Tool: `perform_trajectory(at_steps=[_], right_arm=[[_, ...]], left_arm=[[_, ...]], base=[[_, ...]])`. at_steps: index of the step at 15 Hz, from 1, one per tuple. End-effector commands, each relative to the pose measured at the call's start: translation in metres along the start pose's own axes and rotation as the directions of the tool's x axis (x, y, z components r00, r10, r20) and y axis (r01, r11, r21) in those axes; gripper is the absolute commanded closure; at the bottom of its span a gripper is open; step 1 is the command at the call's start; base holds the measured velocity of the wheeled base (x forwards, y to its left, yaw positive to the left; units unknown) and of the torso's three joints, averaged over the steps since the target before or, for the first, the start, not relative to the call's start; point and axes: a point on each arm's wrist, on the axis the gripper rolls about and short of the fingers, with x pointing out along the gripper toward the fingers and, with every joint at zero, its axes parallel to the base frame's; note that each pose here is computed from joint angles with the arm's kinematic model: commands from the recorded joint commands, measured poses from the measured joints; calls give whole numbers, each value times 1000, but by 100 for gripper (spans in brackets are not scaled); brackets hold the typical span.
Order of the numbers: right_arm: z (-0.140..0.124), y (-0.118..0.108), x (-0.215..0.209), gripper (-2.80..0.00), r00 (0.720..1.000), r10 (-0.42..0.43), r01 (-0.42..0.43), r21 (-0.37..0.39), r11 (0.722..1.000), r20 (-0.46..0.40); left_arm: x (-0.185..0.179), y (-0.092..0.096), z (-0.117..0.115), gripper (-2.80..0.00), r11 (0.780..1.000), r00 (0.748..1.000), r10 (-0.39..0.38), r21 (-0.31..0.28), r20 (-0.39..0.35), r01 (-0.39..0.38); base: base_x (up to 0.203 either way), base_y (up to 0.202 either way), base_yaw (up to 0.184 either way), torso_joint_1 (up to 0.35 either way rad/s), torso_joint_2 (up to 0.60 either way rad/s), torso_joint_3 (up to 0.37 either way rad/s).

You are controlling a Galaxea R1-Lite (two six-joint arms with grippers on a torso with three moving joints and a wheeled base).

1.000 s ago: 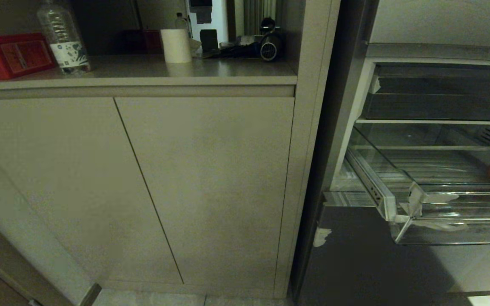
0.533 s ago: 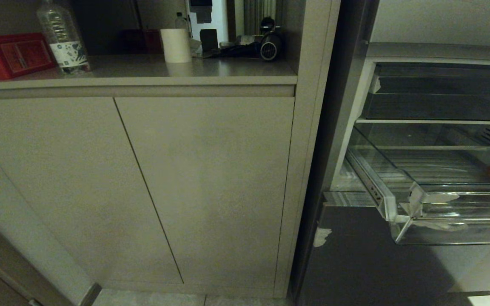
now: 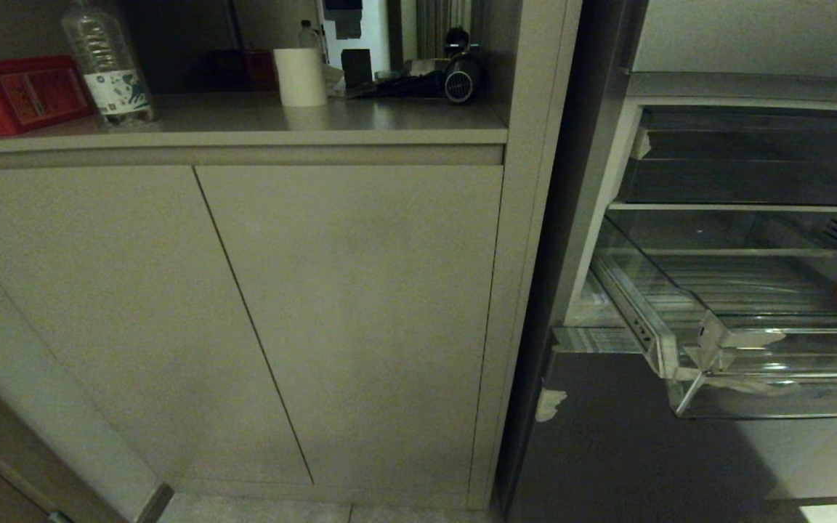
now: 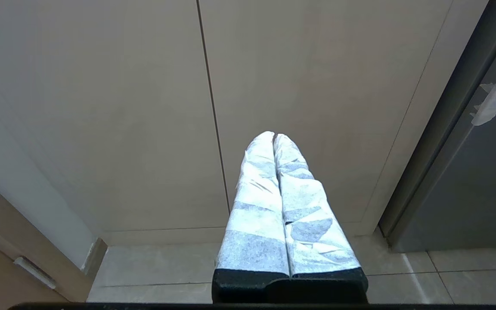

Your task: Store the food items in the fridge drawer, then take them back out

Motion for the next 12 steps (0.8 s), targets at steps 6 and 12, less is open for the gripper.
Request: perform_trajectory(at_steps=[6,12], right_arm=[[-4,6,32,0,998,19,-22,-38,999,-63],[-10,4,28,0,997,12,-16,-41,999,-82]], left_arm=[[0,0,0,0,1000,1000,0,0,0,0],[0,0,0,0,1000,1000,0,0,0,0]], base=[[0,0,0,0,0,0],[0,0,0,0,0,0]])
